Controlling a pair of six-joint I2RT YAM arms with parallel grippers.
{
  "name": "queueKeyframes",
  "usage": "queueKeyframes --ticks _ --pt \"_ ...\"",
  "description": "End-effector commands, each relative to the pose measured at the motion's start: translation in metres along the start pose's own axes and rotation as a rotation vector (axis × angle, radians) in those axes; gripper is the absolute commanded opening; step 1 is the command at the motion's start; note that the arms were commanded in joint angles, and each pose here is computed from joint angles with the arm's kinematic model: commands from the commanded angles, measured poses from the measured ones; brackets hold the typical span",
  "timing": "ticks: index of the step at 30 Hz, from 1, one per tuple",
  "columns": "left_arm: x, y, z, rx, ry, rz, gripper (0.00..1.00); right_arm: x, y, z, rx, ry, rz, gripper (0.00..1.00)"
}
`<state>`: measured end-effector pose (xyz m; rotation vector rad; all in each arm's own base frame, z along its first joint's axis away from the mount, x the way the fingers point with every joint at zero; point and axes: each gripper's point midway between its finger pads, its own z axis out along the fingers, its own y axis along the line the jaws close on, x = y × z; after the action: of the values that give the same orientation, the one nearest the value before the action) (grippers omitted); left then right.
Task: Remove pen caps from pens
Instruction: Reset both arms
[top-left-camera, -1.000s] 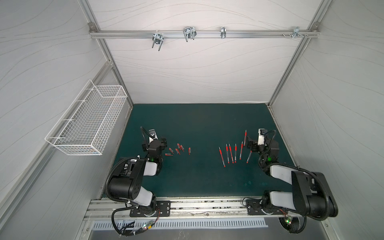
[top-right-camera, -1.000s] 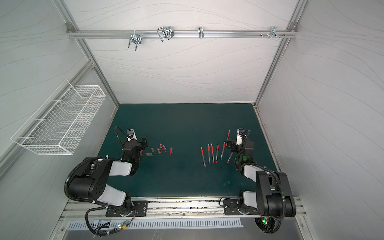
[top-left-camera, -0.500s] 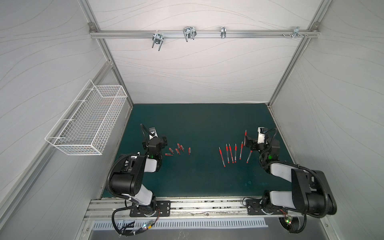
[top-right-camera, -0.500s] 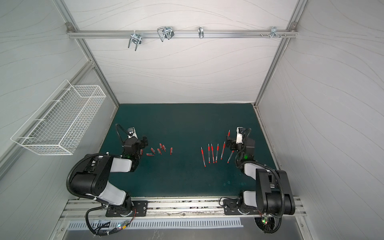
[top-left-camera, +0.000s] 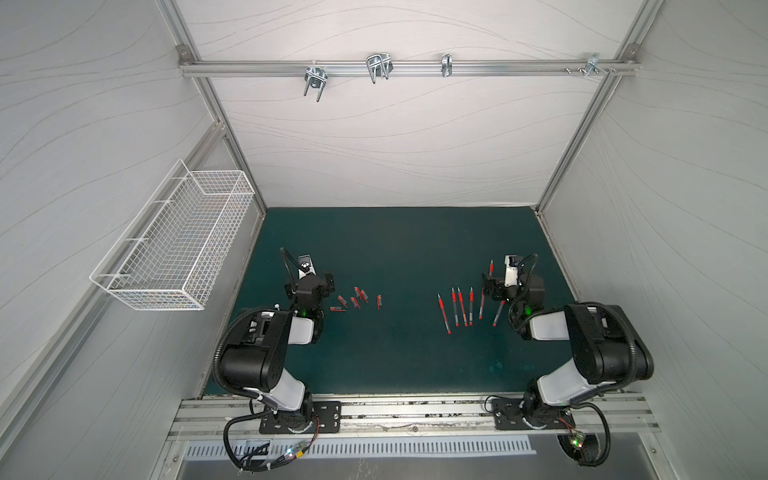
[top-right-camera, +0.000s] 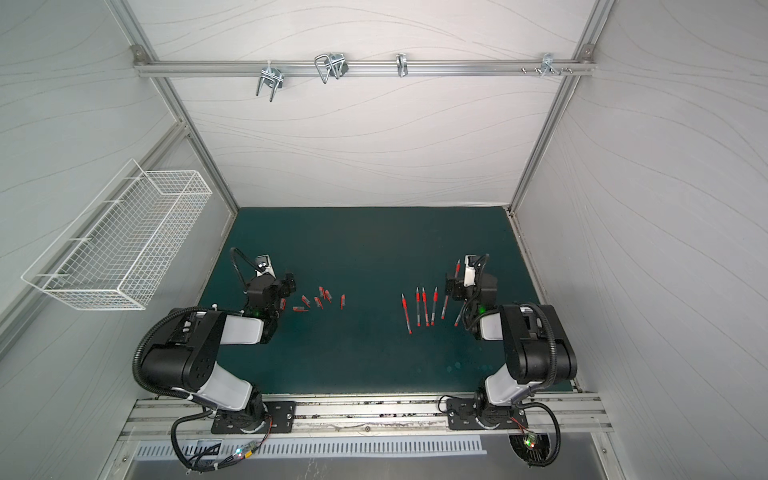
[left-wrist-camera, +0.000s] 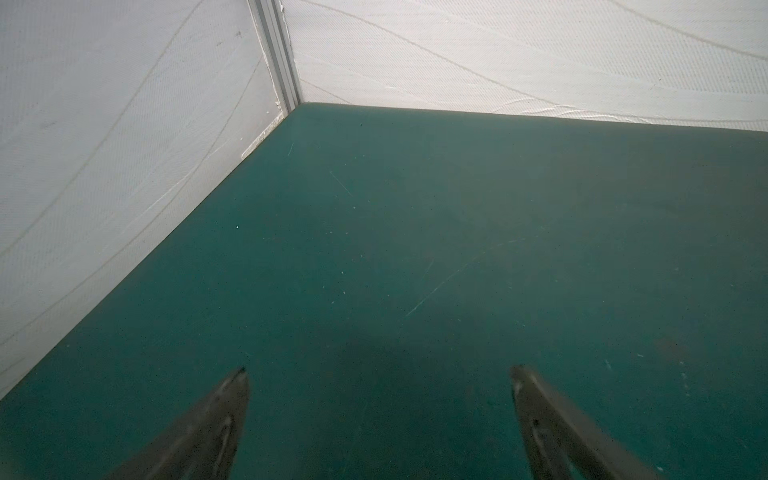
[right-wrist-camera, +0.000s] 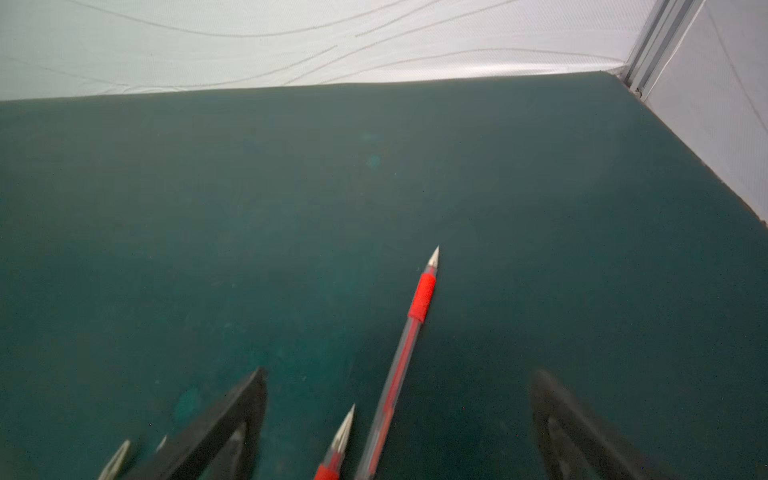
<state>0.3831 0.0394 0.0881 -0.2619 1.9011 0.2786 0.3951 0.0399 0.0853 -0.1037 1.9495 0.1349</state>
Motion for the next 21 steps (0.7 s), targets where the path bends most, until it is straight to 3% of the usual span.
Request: queueKeyframes --ticks 1,21 --pt "-0.0139 -0.0016 0.0051 0.003 -0.032 -0.018 0.99 0.0011 -0.0029 0.0071 0.034 0.042 -0.007 0.99" --pt "-0.0133 -0.0014 0.005 0.002 -0.031 -0.018 0.99 0.0012 -0.0009 0.0074 0.038 0.046 -0.017 0.99"
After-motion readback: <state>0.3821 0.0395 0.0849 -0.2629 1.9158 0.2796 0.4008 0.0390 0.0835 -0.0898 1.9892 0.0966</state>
